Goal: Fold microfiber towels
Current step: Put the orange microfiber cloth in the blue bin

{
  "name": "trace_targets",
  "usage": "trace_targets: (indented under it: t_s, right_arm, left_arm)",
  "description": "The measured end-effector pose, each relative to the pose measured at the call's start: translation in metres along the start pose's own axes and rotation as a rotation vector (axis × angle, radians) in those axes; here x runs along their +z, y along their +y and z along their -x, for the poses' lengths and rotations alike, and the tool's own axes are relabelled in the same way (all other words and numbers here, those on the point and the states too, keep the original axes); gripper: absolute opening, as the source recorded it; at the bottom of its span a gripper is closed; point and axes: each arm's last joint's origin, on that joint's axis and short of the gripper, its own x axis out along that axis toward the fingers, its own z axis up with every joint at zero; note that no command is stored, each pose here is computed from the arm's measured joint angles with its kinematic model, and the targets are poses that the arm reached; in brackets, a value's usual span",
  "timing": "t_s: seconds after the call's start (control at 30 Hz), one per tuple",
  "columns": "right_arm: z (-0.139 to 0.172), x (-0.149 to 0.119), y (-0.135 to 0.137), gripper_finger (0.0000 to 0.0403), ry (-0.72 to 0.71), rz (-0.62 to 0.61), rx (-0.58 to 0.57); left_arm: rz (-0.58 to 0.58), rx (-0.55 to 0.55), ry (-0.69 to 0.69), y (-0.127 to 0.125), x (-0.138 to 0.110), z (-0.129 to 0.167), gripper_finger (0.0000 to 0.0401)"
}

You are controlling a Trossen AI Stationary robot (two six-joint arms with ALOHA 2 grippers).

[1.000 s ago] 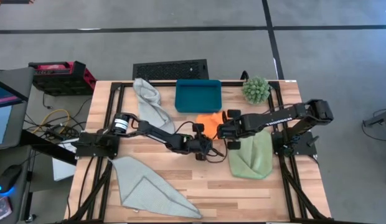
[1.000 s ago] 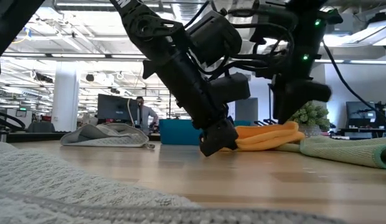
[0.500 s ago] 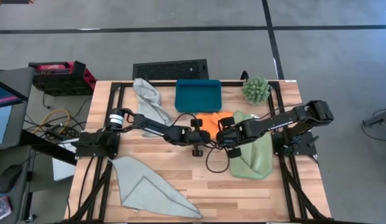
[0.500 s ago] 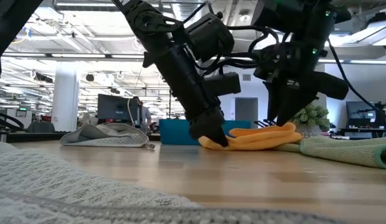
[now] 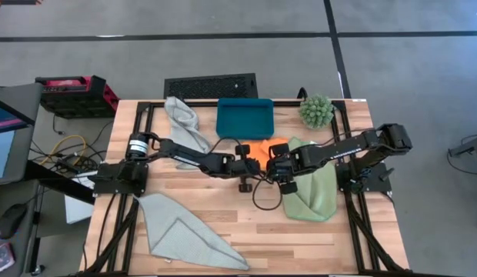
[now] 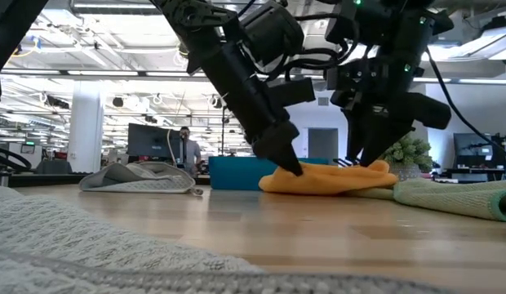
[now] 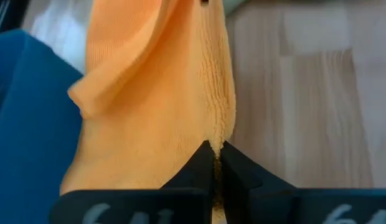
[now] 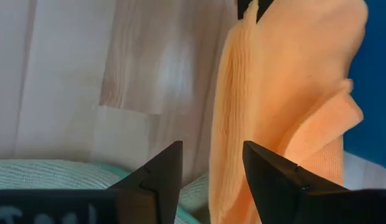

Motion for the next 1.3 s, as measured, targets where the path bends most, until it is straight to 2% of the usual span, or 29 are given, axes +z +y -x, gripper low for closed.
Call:
trace_targets:
  t_s: [0.53,0.77,1.07,1.3]
  right_arm:
    - [0.0,0.001,-0.004,0.0193,-0.009,-0.018,-0.05]
    - [0.0,0.003,-0.001,0.0185,-0.019,-0.009,-0.06]
    - [-0.001,0.003,-0.007,0.0193,-0.029,-0.042,-0.079]
    - [-0.001,0.003,-0.007,0.0205,-0.043,-0.072,-0.018]
  left_arm:
    - [0.025,-0.052,-0.057,0.009,0.032,0.015,0.0]
    - [0.04,-0.061,0.014,0.009,0.028,0.017,0.0]
    - [0.055,-0.085,0.005,0.008,0.029,0.017,0.0]
    - [0.063,-0.057,0.002,0.01,0.03,0.017,0.0]
